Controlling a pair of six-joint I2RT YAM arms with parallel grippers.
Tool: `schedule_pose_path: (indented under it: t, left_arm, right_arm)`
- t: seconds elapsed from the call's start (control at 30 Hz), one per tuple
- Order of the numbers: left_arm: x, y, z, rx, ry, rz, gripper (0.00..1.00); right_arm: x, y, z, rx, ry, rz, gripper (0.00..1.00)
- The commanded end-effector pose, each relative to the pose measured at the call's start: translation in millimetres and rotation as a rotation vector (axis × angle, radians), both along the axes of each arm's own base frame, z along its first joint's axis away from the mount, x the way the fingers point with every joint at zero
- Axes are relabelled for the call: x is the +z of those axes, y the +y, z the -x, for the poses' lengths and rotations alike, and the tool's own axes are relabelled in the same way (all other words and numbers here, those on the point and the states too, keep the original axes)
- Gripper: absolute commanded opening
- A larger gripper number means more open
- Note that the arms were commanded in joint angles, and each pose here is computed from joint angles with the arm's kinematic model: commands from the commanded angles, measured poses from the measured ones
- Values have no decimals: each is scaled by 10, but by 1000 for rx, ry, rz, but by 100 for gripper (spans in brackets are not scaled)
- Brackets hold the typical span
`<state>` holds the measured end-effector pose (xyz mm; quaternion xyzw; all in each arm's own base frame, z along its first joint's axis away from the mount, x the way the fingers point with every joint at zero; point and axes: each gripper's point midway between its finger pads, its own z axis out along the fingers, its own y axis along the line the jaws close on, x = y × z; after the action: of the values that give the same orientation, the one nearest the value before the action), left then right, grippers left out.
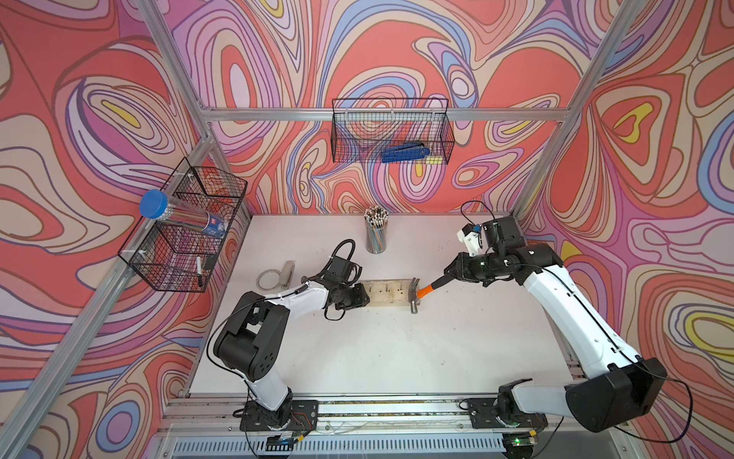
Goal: Use a claw hammer to pull out a nail
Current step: Adjust the mounting plate at the center of the board, then remove the nail from the mounting plate.
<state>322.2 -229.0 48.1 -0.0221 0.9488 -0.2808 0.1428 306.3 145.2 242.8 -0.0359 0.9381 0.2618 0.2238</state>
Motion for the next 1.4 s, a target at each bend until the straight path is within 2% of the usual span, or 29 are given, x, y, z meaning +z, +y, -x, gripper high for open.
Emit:
schedule_pose_path:
  t: [0.0,0.23,0.43,0.67,0.9,1.03,1.37]
  left_arm:
    - [44,-155,47,-33,-5,65,37]
    - [177,-109,91,-44,-45,22,39]
    - [333,33,71,-78,-92,-90,45]
    - [476,-83,-67,-134,-151,-118,52]
    - [392,-218,-191,-184,-170,-197,53]
    - [318,-222,-244,-188,-167,-237,50]
    - [92,-213,-187,-197,-159,-284,50]
  right_arm:
    - [285,107,-104,27,-95,-41,0]
    - [282,77,-97,34,-86,29,0]
    - [250,111,-68,65,-59,106,0]
    - [220,163,-69,86,-37,131,0]
    - [217,216,-50,105,-22,142,0]
    - [183,242,-43,125,2,158,0]
    - [137,310,-60,157,35,175,0]
